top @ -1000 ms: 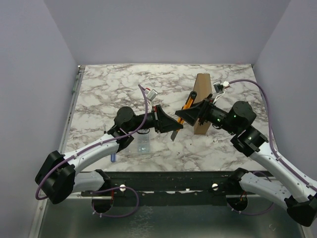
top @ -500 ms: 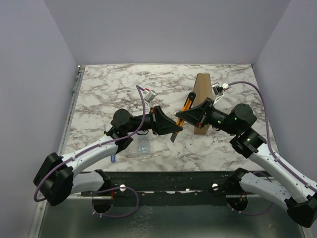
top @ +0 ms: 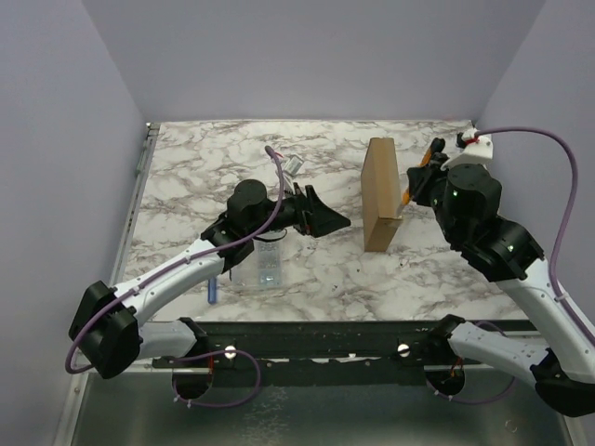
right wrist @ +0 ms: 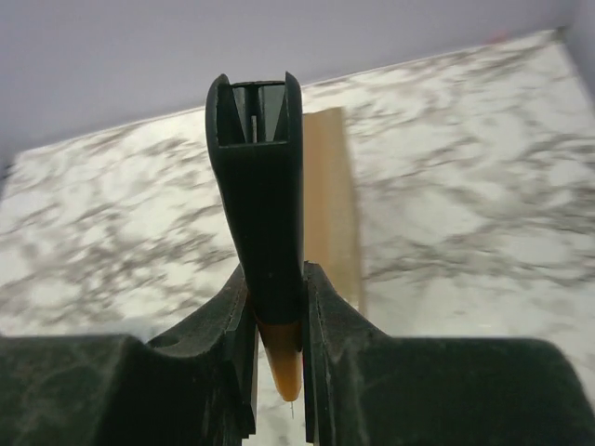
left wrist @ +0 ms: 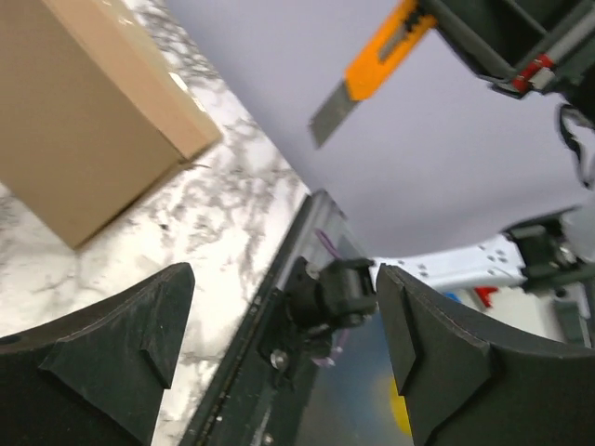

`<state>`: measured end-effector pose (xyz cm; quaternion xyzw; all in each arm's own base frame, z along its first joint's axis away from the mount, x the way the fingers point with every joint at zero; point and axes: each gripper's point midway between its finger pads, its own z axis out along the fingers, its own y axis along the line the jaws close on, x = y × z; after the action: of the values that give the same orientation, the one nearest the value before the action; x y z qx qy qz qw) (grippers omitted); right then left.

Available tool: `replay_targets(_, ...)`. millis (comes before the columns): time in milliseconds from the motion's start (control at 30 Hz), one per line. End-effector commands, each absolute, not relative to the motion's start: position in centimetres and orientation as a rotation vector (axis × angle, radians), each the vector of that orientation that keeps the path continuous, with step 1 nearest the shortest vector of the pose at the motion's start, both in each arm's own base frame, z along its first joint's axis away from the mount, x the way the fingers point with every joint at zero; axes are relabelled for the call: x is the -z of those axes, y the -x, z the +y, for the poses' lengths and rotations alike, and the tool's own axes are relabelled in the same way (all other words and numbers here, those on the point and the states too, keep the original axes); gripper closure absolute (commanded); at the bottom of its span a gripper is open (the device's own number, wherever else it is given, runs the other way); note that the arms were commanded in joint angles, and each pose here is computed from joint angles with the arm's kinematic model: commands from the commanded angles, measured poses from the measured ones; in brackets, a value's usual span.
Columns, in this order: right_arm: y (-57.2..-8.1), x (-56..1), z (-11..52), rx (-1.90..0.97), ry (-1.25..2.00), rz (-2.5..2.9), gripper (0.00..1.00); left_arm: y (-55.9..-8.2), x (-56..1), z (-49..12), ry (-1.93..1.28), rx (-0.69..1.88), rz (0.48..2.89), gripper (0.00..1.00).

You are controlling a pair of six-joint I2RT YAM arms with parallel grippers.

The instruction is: Unpack the express box

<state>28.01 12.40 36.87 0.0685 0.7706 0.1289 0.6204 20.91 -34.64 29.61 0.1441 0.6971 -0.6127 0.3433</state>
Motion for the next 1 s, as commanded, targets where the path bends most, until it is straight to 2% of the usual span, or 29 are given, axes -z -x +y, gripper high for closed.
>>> replay_targets(0,-26.6,-36.2,3.7,0.231,-0.295,1.784,0.99,-23.8,-25.8,-34.5,-0.355,1.356,1.959,0.15)
replay_targets(133,-27.4,-34.3,1.3,0.491,-0.382,1.758,0.99,-25.8,-24.1,-35.1,-0.284,1.285,2.018,0.19)
replay_targets(200,-29.4,-32.2,0.5,0.502,-0.394,1.813,0.99,-27.1,-23.4,-35.4,-0.248,1.246,2.033,0.19)
replay_targets(367,-33.8,-26.8,-0.9,0.364,-0.454,1.913,0.99,-30.1,-22.2,-36.8,-0.196,1.172,2.073,0.19)
replay_targets(533,-36.8,-20.0,0.5,0.232,-0.432,2.060,0.99,-32.7,-17.8,-39.2,-0.180,1.147,2.219,0.29)
replay_targets(700,-36.8,-16.5,2.7,0.098,-0.371,2.120,0.99,-34.1,-15.1,-42.1,-0.231,1.200,2.293,0.38)
replay_targets(967,-35.5,-13.7,7.4,-0.226,-0.281,2.151,0.99,-34.6,-12.1,-42.8,-0.303,1.137,2.390,0.41)
